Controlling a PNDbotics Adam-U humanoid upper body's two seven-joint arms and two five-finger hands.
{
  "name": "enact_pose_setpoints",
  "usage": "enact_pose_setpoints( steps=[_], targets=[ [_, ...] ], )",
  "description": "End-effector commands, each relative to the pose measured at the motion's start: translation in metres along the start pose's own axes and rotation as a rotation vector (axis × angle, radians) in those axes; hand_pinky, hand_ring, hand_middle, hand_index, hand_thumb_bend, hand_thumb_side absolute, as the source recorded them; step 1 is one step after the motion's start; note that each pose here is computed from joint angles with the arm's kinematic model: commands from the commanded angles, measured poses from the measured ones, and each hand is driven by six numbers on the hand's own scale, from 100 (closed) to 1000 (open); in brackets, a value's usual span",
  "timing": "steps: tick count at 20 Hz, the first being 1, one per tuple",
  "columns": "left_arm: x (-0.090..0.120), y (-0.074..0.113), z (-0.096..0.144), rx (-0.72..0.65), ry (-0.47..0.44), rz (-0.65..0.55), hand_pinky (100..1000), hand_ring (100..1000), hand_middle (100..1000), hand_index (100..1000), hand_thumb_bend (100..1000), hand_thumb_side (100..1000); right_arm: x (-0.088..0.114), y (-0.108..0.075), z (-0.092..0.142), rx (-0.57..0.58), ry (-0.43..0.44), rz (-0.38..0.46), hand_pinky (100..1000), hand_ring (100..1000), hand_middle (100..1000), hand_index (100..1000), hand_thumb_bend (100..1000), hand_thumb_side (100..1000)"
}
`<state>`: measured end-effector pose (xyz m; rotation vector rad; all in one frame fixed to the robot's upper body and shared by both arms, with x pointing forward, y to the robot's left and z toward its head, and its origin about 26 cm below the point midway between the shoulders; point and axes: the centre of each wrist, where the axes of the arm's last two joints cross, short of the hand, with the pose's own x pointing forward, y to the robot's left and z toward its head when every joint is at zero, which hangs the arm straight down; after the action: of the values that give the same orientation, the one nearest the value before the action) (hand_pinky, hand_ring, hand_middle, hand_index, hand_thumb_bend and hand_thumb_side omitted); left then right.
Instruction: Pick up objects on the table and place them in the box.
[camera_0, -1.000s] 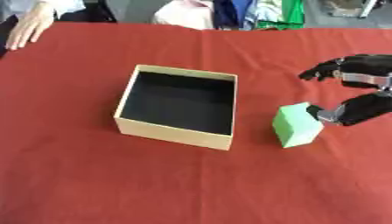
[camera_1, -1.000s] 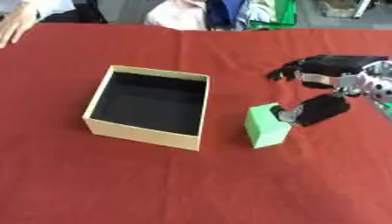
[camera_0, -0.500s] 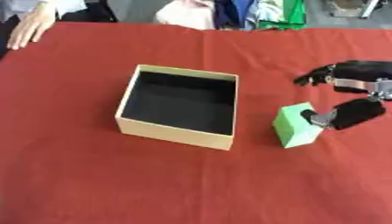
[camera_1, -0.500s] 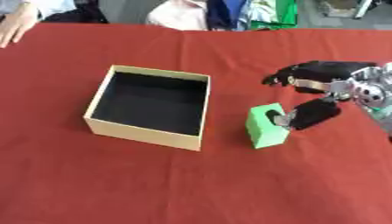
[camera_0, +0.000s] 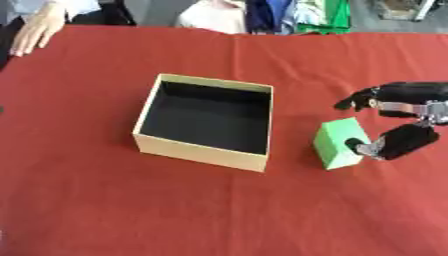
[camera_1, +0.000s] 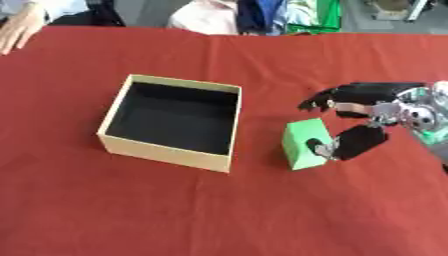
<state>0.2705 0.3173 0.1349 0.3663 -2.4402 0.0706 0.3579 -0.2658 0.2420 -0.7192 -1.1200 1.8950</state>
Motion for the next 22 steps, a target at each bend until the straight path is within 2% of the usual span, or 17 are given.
enact_pose_setpoints(
  steps=[1, 13, 22],
  targets=[
    [0.006, 0.001, -0.005, -0.018, -0.028, -0.007, 650, 621, 702, 780, 100, 529, -0.006, -0.003, 0.004, 0.005, 0.032, 0.022, 927, 896, 909, 1000, 222, 545],
    [0.006, 0.0, -0.006, -0.022, -0.031, -0.003, 650, 622, 702, 780, 100, 529, -0.01, 0.007, -0.001, 0.062, 0.021, -0.019, 922, 906, 937, 1000, 229, 429],
    [0.006, -0.001, -0.006, -0.024, -0.028, -0.001, 650, 622, 704, 781, 100, 528, -0.008, 0.012, -0.006, 0.036, 0.032, -0.039, 911, 896, 906, 1000, 208, 466]
  ],
)
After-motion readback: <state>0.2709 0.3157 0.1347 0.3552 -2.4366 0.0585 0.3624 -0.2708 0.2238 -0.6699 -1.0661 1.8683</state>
